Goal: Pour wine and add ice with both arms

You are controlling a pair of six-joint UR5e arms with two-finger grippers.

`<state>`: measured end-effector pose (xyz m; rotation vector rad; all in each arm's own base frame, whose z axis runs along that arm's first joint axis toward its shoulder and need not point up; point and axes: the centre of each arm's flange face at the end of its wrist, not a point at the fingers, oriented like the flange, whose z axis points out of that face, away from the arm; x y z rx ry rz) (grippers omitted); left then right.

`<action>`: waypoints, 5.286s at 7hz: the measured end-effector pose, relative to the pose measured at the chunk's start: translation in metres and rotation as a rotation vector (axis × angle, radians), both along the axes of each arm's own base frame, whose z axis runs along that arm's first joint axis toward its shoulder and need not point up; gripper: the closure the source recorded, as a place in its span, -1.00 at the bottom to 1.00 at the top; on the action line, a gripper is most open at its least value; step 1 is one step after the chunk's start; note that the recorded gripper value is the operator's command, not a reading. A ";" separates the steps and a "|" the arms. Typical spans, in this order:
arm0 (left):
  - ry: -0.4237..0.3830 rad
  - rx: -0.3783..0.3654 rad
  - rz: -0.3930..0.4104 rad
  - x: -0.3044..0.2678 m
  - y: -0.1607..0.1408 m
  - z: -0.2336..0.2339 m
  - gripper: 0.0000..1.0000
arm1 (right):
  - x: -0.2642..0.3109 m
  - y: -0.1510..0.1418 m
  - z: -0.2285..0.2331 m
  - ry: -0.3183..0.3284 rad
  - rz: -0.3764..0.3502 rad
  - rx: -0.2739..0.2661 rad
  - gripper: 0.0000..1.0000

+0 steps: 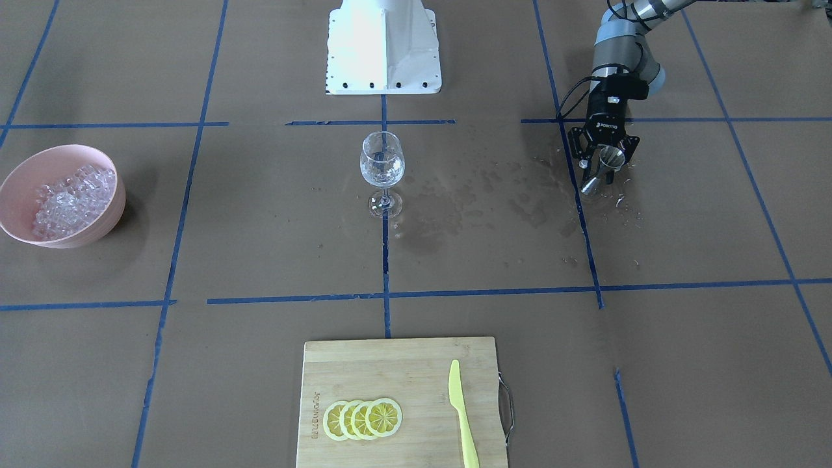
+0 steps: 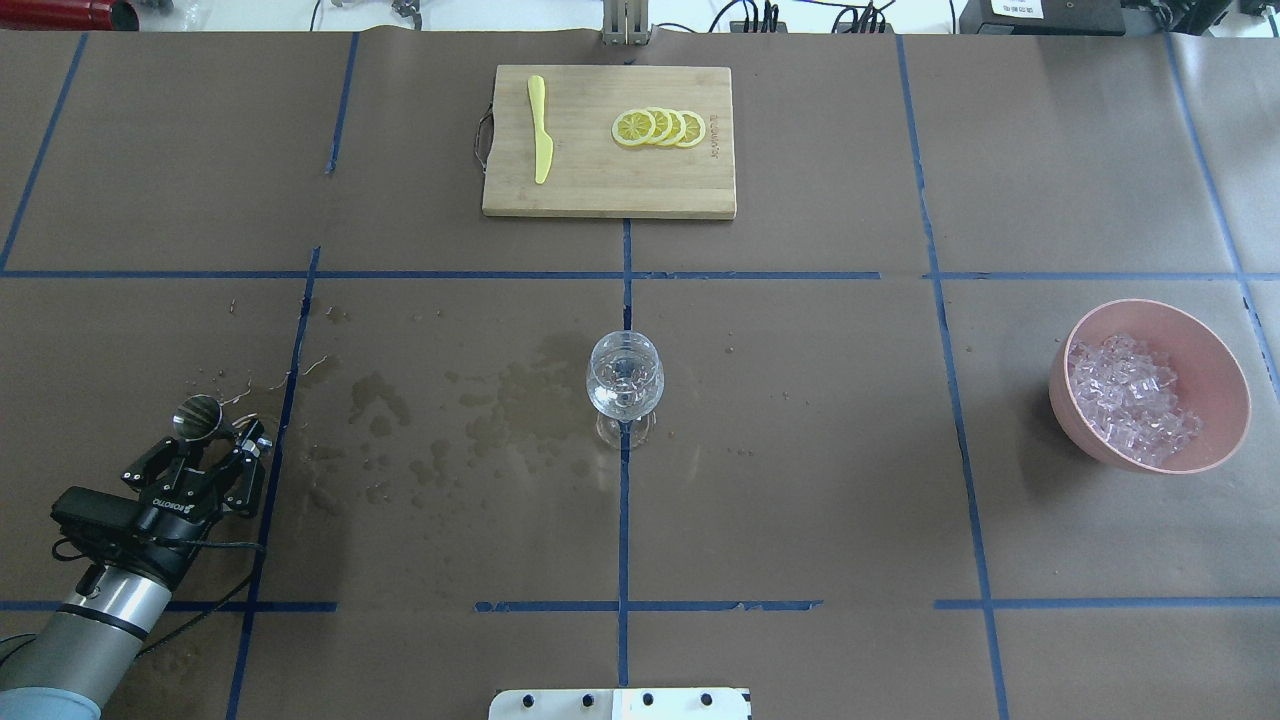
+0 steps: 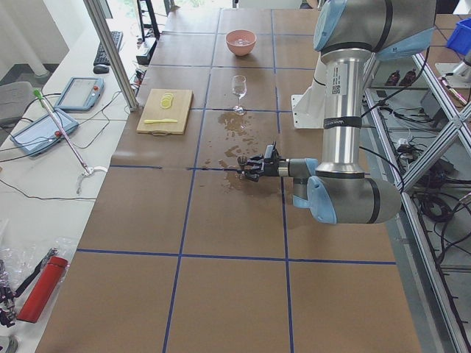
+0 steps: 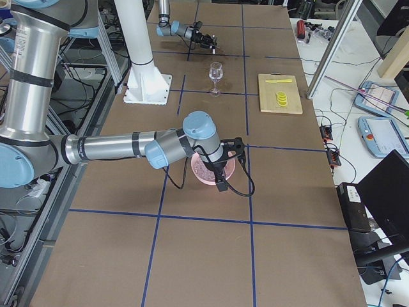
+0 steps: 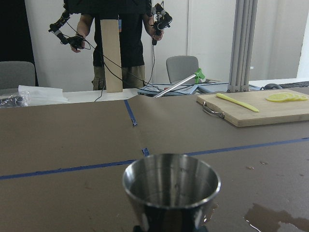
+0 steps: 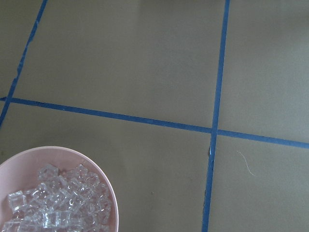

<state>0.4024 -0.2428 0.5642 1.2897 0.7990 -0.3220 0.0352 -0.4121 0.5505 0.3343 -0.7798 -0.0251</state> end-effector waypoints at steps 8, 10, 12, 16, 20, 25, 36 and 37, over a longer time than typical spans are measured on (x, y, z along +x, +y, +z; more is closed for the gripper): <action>0.116 0.073 -0.115 -0.042 -0.003 -0.031 -1.00 | 0.000 0.001 0.000 -0.001 0.002 -0.002 -1.00; 0.102 0.136 -0.127 -0.062 -0.002 -0.047 -1.00 | 0.000 0.001 -0.001 -0.001 0.003 -0.002 -1.00; 0.060 0.193 -0.119 -0.075 -0.005 -0.070 -1.00 | 0.000 0.001 -0.001 -0.001 0.003 -0.003 -1.00; -0.108 0.321 -0.034 -0.117 -0.076 -0.077 -1.00 | 0.000 0.001 0.000 -0.001 0.002 -0.002 -1.00; -0.439 0.196 0.178 -0.191 -0.193 -0.066 -1.00 | 0.000 0.000 0.002 0.002 0.000 -0.003 -1.00; -0.527 -0.214 0.478 -0.373 -0.264 -0.044 -1.00 | 0.000 0.001 0.004 0.005 -0.002 -0.005 -1.00; -0.153 -0.960 0.651 -0.476 -0.184 0.037 -1.00 | -0.013 0.002 -0.009 -0.049 -0.025 -0.014 -1.00; -0.172 -0.931 0.662 -0.475 -0.183 0.033 -1.00 | -0.030 0.002 -0.022 -0.074 -0.027 -0.033 -1.00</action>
